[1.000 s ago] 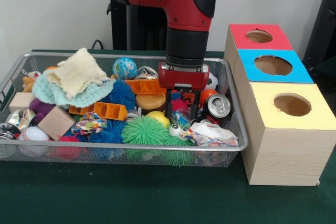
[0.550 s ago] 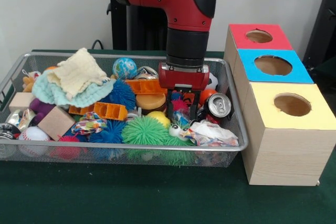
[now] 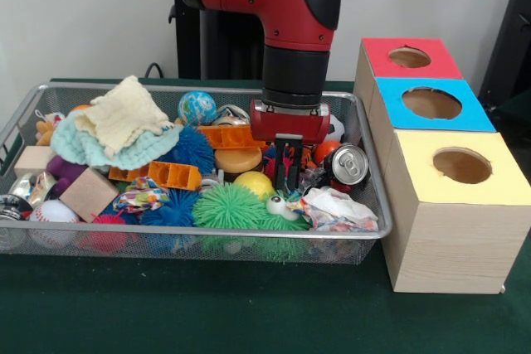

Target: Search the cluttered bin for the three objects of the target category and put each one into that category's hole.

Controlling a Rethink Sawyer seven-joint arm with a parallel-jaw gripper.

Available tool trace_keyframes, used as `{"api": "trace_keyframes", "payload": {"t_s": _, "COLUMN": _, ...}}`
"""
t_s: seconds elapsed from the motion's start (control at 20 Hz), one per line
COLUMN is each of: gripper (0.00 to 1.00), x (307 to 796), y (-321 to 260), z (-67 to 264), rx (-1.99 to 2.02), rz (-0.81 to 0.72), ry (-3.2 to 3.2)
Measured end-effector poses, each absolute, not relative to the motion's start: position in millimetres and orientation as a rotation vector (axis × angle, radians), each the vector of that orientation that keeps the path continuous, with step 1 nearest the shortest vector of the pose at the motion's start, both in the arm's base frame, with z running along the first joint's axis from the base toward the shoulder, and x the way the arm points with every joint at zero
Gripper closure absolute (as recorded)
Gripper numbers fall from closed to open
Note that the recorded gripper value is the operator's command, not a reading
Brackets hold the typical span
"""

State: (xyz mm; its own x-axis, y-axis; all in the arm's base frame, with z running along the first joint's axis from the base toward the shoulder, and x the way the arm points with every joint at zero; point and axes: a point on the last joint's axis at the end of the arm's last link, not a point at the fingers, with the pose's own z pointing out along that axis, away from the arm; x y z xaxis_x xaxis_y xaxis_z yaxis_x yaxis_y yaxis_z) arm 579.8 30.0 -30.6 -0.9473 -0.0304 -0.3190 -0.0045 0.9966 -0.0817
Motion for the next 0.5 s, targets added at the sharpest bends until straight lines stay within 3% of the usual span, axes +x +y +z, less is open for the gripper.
{"api": "trace_keyframes", "payload": {"t_s": 0.5, "gripper": 1.00, "x": 587, "y": 28, "z": -19, "rx": -0.025, "rz": -0.120, "ry": 2.794}}
